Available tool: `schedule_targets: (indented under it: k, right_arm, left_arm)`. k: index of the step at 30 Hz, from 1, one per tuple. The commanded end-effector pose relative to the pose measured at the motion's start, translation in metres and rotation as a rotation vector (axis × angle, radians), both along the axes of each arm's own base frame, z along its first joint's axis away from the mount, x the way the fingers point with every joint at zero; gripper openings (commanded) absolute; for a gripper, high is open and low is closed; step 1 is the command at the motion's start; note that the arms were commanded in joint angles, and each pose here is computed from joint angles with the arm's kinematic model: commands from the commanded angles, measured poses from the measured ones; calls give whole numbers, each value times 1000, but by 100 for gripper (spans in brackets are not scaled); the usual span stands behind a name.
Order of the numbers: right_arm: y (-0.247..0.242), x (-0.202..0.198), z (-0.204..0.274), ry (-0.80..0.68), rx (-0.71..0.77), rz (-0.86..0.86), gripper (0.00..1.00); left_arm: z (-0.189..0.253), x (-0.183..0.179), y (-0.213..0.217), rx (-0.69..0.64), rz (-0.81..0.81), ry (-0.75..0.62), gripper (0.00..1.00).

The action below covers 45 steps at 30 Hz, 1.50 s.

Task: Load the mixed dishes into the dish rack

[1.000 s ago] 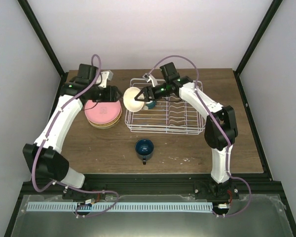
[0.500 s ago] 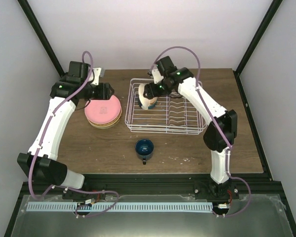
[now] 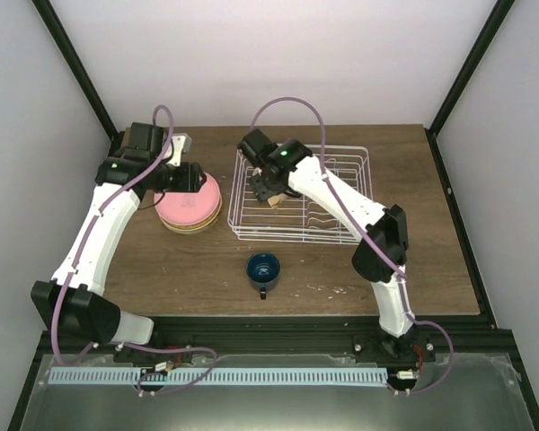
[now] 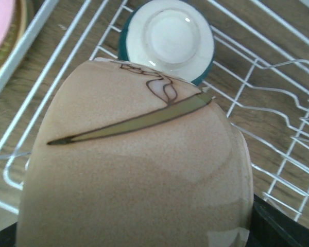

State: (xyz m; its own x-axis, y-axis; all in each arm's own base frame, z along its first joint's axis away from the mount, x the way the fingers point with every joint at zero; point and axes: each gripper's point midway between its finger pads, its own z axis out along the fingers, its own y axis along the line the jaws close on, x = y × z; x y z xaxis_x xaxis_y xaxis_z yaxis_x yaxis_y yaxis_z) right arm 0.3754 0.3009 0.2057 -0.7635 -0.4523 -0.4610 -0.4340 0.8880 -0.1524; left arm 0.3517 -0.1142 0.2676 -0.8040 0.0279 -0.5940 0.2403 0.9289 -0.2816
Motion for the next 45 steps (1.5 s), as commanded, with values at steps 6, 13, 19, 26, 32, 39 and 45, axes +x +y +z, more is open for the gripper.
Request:
schedule_targets:
  k: [6, 13, 19, 26, 32, 39, 45]
  right_arm:
    - [-8, 22, -13, -141, -262, -96, 37]
    - [-16, 26, -30, -160, -366, -143, 38]
    - [-20, 31, -42, -202, -464, -146, 38]
    - [-17, 31, -65, -193, -545, -107, 38]
    - [-19, 31, -75, -180, -571, -94, 41]
    - [-18, 28, -78, -165, -566, -83, 70]
    - [-16, 25, -83, -145, -549, -71, 90]
  left_arm:
    - [10, -12, 7, 5, 15, -64, 63]
    - [7, -14, 6, -4, 12, -60, 63]
    - [5, -12, 5, -8, 11, -57, 63]
    - [3, -11, 6, -2, 14, -51, 63]
    - [1, -9, 6, 3, 16, -46, 63]
    - [0, -6, 4, -2, 9, -38, 63]
    - [-1, -6, 4, -2, 8, -32, 63]
